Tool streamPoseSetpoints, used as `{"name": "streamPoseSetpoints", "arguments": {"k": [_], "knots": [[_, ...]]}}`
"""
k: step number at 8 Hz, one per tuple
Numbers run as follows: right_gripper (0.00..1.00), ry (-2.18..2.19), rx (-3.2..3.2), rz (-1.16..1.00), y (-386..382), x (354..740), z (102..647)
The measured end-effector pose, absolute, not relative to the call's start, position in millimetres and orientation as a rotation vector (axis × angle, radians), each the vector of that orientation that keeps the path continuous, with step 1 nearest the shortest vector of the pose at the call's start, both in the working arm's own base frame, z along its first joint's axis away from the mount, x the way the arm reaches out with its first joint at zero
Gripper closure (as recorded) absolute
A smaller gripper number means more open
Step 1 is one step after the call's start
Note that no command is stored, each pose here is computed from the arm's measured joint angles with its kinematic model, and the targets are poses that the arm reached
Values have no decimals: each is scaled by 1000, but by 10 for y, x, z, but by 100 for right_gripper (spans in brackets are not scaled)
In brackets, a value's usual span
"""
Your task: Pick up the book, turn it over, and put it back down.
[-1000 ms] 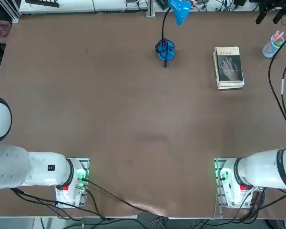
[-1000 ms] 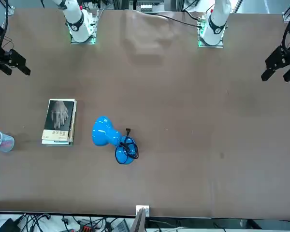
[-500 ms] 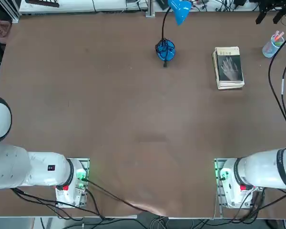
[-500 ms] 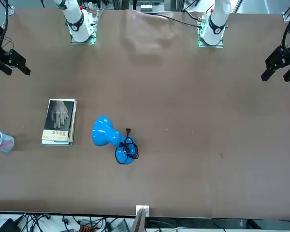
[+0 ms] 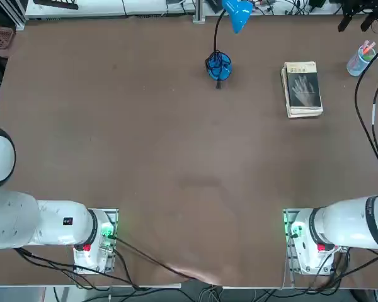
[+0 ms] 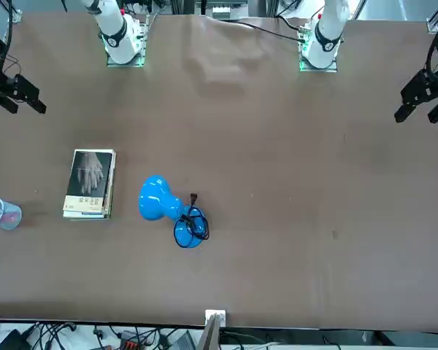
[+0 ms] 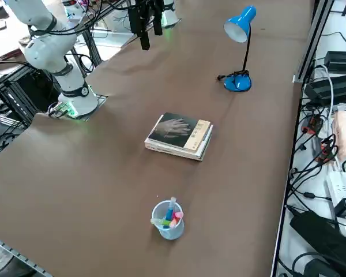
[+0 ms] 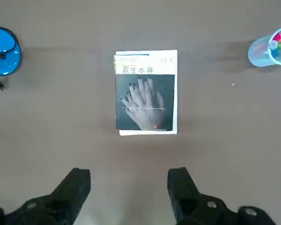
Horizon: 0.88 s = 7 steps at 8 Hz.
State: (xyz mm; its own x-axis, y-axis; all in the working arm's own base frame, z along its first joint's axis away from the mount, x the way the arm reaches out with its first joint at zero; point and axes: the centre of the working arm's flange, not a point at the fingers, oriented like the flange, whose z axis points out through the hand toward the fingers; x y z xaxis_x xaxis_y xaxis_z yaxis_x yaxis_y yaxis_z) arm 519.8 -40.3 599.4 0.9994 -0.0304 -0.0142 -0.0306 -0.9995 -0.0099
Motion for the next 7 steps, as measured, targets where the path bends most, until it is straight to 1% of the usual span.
{"name": "streamPoseSetpoints", "arguments": {"k": [3, 7], "knots": [[0, 49, -3131, 14, -361, 5204, 6019], [0, 2, -3133, -4, -30, 5227, 6074]]}}
